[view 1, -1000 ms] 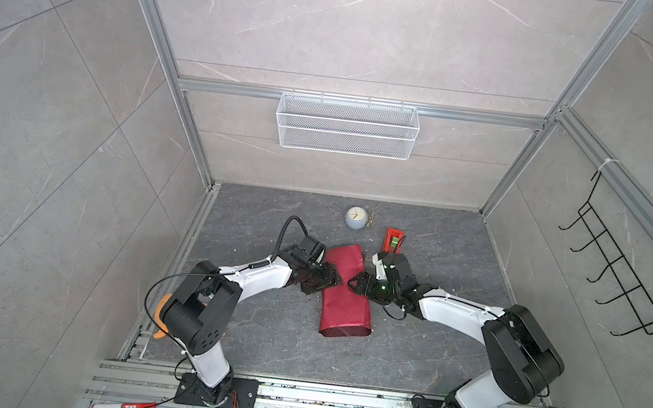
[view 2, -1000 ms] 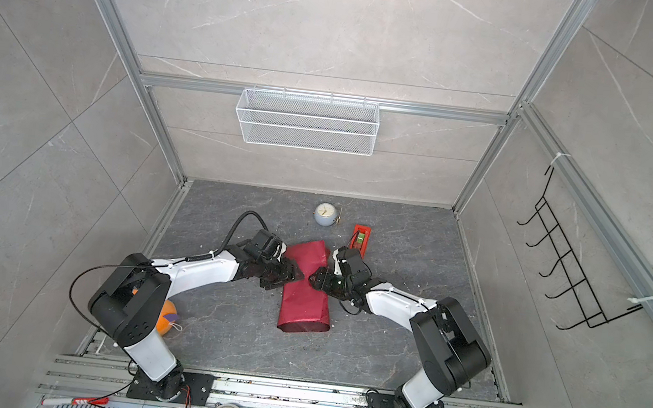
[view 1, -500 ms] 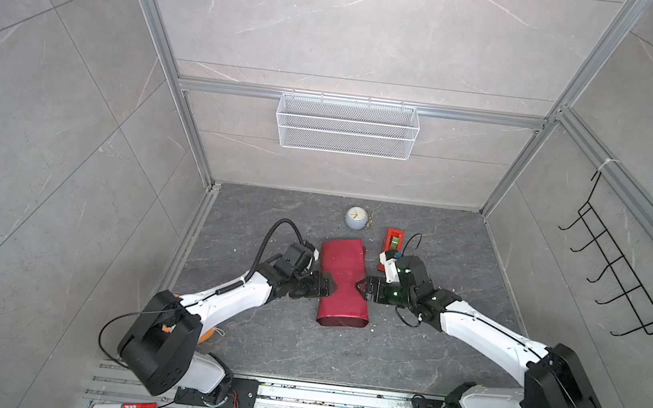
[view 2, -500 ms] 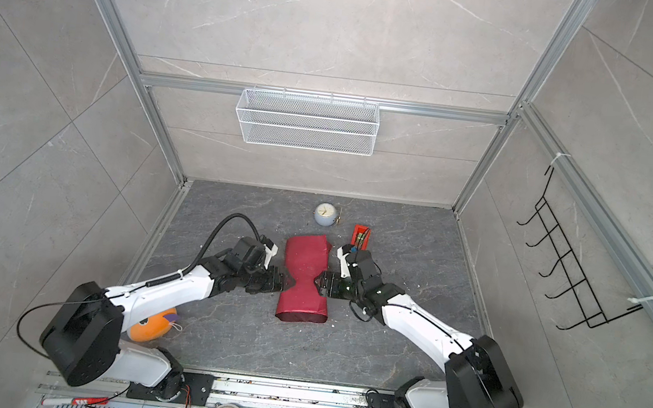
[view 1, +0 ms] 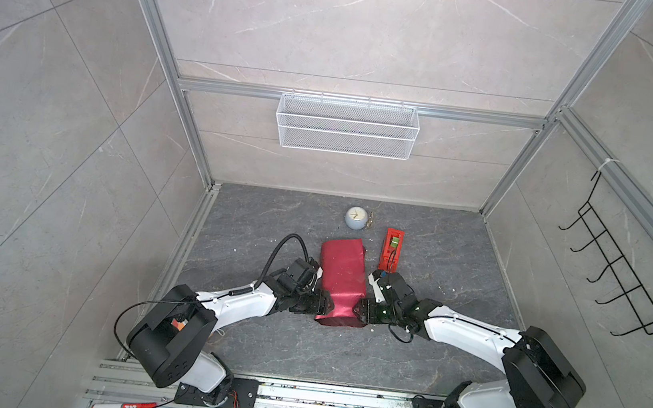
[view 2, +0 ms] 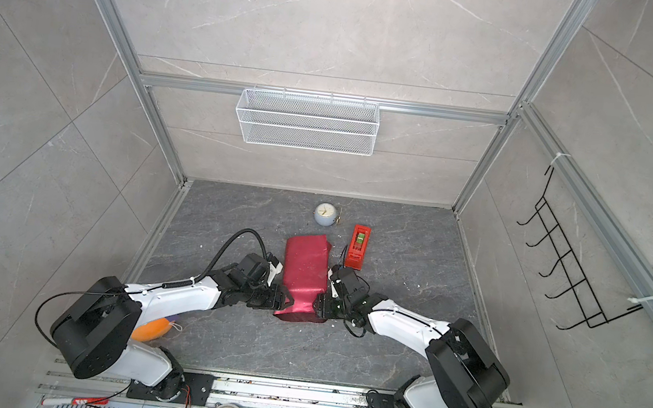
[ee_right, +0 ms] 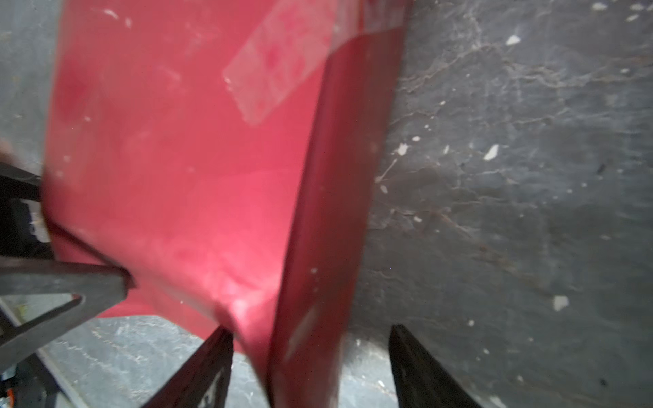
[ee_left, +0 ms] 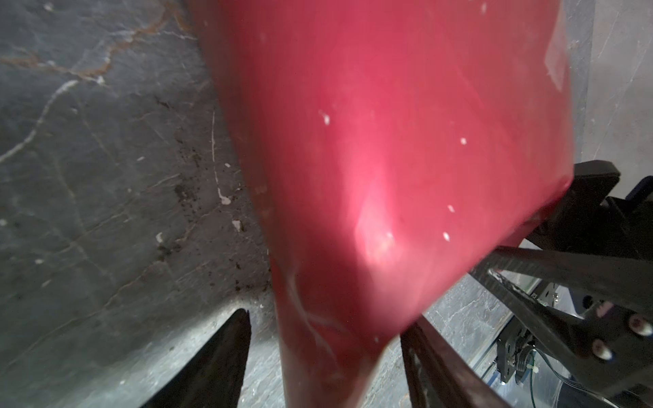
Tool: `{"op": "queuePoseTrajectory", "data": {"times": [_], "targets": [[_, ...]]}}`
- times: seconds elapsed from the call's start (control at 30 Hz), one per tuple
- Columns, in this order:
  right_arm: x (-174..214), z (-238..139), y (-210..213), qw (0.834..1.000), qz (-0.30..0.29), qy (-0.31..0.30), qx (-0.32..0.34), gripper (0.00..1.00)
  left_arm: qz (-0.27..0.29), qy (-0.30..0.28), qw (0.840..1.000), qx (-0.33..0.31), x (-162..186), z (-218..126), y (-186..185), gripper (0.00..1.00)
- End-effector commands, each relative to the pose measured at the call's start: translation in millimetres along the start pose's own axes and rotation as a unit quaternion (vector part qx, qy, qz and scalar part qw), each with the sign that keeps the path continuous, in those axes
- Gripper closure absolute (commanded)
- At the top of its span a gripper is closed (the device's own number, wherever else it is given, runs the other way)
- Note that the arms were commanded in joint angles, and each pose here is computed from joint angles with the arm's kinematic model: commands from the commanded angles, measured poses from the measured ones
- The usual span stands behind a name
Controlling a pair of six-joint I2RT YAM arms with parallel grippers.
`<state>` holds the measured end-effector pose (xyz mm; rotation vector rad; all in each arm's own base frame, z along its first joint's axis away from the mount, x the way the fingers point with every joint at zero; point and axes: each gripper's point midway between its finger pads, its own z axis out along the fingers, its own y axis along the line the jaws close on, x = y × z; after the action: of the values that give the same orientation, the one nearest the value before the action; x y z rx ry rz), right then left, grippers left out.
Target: Wrap the gift box in paper
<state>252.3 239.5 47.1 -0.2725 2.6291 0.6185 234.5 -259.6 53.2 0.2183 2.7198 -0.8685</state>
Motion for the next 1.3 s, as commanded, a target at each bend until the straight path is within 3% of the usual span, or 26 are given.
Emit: {"op": "queuePoseTrajectory", "data": {"times": [0.0,0.47,0.87,1.27], "targets": [[0,7,-10,1.000,-0.011,-0.009,0.025,0.32,0.018,-0.007,1.000,0.003,-2,5,0,0.31],[-3,17,-15,0.999,-0.006,-0.019,0.036,0.48,0.044,-0.028,0.998,-0.032,-5,-7,6,0.32],[-4,22,-19,0.999,0.006,-0.021,0.046,0.56,0.070,-0.030,0.992,-0.103,-8,17,9,0.59],[-6,29,-21,0.998,0.025,-0.026,0.056,0.64,0.043,-0.044,0.991,-0.121,-8,24,14,0.71]]}}
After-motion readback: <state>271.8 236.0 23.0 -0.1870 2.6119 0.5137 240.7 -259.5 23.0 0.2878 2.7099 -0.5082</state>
